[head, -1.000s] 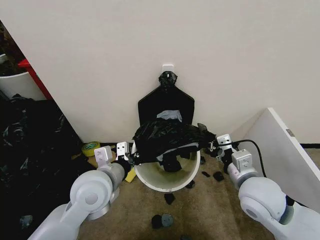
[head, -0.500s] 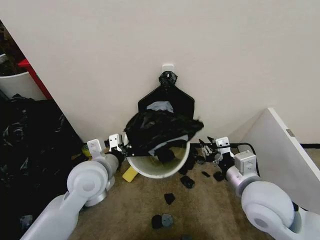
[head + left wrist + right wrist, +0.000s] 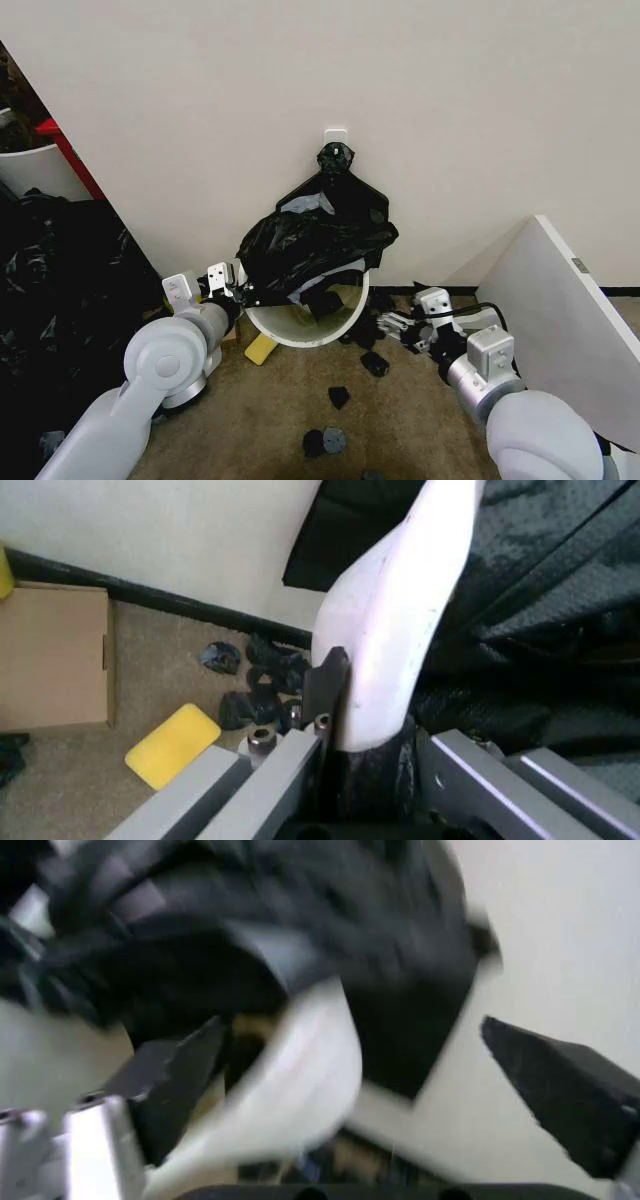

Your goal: Place the garbage bag over the trash bin.

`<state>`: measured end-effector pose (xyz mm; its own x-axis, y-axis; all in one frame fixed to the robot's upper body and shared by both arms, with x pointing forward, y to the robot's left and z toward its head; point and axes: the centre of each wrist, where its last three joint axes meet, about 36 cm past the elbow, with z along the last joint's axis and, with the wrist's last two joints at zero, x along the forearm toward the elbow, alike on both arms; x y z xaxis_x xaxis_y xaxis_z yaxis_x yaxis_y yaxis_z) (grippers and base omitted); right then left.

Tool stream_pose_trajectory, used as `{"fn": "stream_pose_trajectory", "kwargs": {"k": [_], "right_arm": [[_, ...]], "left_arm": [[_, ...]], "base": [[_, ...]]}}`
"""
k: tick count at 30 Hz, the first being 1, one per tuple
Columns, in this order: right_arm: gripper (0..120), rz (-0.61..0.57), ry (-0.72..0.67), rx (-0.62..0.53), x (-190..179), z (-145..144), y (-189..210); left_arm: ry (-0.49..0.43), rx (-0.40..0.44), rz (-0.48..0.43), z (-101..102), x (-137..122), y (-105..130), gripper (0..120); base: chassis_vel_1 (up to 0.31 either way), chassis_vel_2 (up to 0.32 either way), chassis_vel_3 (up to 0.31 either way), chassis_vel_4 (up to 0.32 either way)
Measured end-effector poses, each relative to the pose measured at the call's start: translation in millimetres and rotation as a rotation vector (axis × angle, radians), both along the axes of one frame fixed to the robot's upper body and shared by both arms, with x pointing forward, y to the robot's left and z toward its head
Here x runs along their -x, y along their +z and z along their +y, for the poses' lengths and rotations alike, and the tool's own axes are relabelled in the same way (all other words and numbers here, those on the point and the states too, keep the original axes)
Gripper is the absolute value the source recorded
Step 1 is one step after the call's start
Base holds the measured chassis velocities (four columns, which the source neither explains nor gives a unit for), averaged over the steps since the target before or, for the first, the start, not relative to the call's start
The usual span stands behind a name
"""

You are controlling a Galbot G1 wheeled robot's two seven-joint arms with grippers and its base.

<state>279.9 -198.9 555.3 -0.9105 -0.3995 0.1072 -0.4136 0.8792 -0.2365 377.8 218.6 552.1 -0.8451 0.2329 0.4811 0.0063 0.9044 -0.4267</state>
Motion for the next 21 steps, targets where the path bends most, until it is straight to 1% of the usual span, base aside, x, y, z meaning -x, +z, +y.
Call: {"fn": "stream_pose_trajectory", "kwargs": {"k": [2, 6, 9, 11, 12, 15, 18, 19, 21], "right_arm": [[100, -0.070, 0.046, 0.013, 0, 1, 0], [100, -0.108, 0.079, 0.025, -1, 1, 1], [97, -0.152, 0.094, 0.081, -3, 0, 1], [90, -0.159, 0.094, 0.115, -5, -1, -1], [90, -0.159, 0.094, 0.115, -5, -1, -1], [78, -0.159, 0.092, 0.146, -7, -2, -3], [64, -0.153, 0.080, 0.181, -10, -3, -5], [64, -0.153, 0.080, 0.181, -10, -3, -5], [53, -0.148, 0.075, 0.197, -11, -4, -6]], "left_arm": [[-0.002, -0.001, 0.004, -1, 1, -1, 0], [-0.005, -0.004, 0.008, -2, 2, -2, 0], [-0.020, -0.006, 0.010, -6, 2, -3, 0], [-0.023, -0.006, 0.010, -7, 2, -3, 0], [-0.023, -0.006, 0.010, -7, 2, -3, 0], [-0.024, -0.006, 0.012, -8, 2, -4, 0], [-0.024, -0.005, 0.015, -9, 1, -6, 0], [-0.024, -0.005, 0.015, -9, 1, -6, 0], [-0.025, -0.006, 0.016, -10, 1, -6, 0]], "base": [[0.000, 0.000, 0.000, 0.000], [0.000, 0.000, 0.000, 0.000], [0.000, 0.000, 0.000, 0.000], [0.000, 0.000, 0.000, 0.000], [0.000, 0.000, 0.000, 0.000], [0.000, 0.000, 0.000, 0.000], [0.000, 0.000, 0.000, 0.000], [0.000, 0.000, 0.000, 0.000], [0.000, 0.000, 0.000, 0.000]]}}
